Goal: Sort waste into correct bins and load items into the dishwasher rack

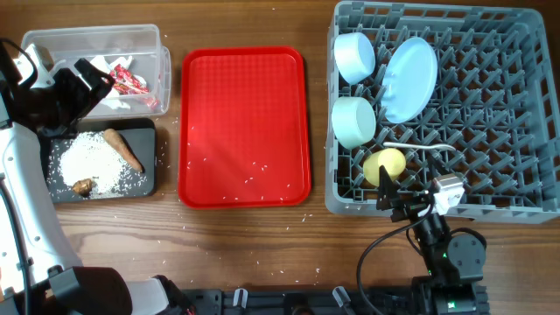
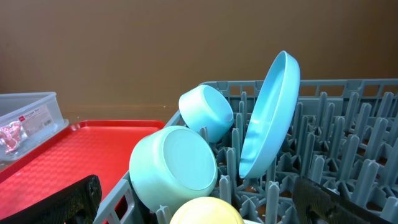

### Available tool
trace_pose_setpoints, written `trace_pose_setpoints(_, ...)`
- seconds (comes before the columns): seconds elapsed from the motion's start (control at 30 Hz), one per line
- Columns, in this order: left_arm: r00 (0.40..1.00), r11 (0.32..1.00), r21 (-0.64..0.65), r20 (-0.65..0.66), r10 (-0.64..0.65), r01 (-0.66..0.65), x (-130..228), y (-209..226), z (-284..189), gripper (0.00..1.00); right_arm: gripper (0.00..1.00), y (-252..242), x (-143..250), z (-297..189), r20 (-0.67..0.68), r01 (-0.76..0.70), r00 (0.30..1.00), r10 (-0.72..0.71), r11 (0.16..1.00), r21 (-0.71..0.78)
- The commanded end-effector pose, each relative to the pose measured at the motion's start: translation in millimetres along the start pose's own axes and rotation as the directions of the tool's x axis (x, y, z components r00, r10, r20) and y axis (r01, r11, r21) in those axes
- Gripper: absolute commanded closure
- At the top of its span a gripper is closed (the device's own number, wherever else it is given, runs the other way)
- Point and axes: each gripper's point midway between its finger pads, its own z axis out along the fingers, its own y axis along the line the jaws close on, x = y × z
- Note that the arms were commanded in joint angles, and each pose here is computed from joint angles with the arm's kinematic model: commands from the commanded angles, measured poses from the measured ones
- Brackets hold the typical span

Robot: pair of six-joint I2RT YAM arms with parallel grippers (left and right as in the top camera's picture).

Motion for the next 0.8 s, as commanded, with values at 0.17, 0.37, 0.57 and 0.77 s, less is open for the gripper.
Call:
trace_pose_setpoints(0.17, 1.0, 1.0, 0.003, 0.011, -0.011, 0.011, -2.9, -1.1, -3.0, 0.0, 0.0, -2.6, -3.5, -0.6, 0.017, -0.011, 1.0, 0.011, 1.0, 0.014)
trace_pose_setpoints(0.37, 0.999, 1.0, 0.011, 0.044, 0.007, -0.008, -1.2, -7.5, -17.4, 0.0, 0.0, -2.6, -3.5, -0.6, 0.017, -0.011, 1.0, 0.011, 1.0, 0.014)
trace_pose_setpoints(0.57, 0.934, 0.975, 0.006, 0.288, 0.211, -0.222, -6.3, -53.7, -59.6, 0.0, 0.0, -2.6, -3.5, -0.6, 0.017, -0.011, 1.0, 0.011, 1.0, 0.014)
trace_pose_setpoints(0.77, 0.673, 0.814, 0.041, 0.587, 0.45, -0.58, 33.1, -106.9, -86.3, 0.0, 0.0, -2.6, -3.4, -0.5, 0.016, -0.011, 1.0, 0.011, 1.0, 0.014)
